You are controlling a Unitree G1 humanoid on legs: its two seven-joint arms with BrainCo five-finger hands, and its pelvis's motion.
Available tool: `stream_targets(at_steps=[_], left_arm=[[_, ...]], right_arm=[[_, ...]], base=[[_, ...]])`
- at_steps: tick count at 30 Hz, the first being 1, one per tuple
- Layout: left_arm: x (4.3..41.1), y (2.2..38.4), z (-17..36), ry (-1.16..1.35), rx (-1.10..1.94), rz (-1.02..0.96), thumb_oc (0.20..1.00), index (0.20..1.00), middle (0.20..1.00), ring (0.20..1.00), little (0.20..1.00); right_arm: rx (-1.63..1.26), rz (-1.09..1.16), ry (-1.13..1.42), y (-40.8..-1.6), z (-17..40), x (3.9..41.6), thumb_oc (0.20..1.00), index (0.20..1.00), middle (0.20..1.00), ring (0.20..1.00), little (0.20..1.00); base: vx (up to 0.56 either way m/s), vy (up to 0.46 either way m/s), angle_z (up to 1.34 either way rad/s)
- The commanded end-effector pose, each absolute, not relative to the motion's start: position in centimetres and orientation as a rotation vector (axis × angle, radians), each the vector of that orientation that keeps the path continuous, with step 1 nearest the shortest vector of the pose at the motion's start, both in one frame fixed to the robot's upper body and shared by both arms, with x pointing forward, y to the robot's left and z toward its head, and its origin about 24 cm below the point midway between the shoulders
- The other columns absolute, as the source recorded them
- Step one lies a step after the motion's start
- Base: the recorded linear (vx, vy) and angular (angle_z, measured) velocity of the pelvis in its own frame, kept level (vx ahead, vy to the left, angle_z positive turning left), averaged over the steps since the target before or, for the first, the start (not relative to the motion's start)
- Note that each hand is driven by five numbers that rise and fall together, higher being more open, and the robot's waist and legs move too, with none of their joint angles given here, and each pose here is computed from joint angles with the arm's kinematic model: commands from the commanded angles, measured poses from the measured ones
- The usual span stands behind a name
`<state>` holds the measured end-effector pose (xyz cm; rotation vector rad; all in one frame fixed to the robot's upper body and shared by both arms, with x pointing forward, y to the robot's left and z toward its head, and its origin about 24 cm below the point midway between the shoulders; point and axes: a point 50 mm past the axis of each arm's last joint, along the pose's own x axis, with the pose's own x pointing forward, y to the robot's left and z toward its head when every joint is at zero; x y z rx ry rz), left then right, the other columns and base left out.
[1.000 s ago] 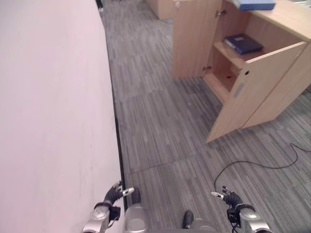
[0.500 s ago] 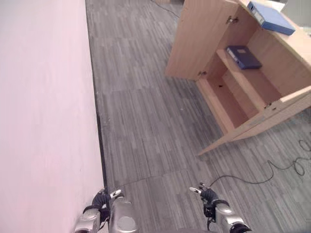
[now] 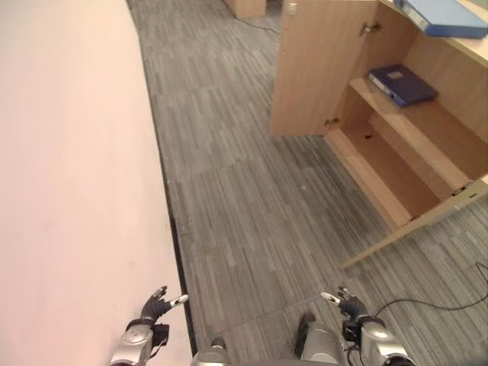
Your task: Put the empty folder in the office cabinet
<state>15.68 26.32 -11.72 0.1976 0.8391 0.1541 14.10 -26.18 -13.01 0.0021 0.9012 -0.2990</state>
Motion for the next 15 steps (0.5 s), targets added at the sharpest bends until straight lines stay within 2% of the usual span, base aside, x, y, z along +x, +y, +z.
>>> stream_targets(at_steps=[1, 9, 15], left_arm=[[19.9, 25.6, -9.1, 0.66, 0.26, 0.066, 1.0, 1.0, 1.0, 1.0, 1.0], [19.8, 24.3, -9.0, 0.636, 0.243, -0.008, 1.0, 1.0, 1.0, 1.0, 1.0], [20.7, 23.8, -8.4, 0.597, 0.213, -0.001, 1.0, 1.0, 1.0, 1.0, 1.0]], right_arm=[[0.035, -0.376, 0.881, -27.2, -12.6, 14.6, 1.0, 1.0, 1.0, 1.0, 1.0], [0.078, -0.635, 1.058, -31.7, -13.5, 7.2, 1.0, 1.0, 1.0, 1.0, 1.0], [0.102, -0.737, 1.014, -33.4, -12.6, 7.4, 1.0, 1.0, 1.0, 1.0, 1.0]], base=[[0.33, -0.089, -0.12], [0.42, -0.045, -0.2], [0.25, -0.131, -0.19]])
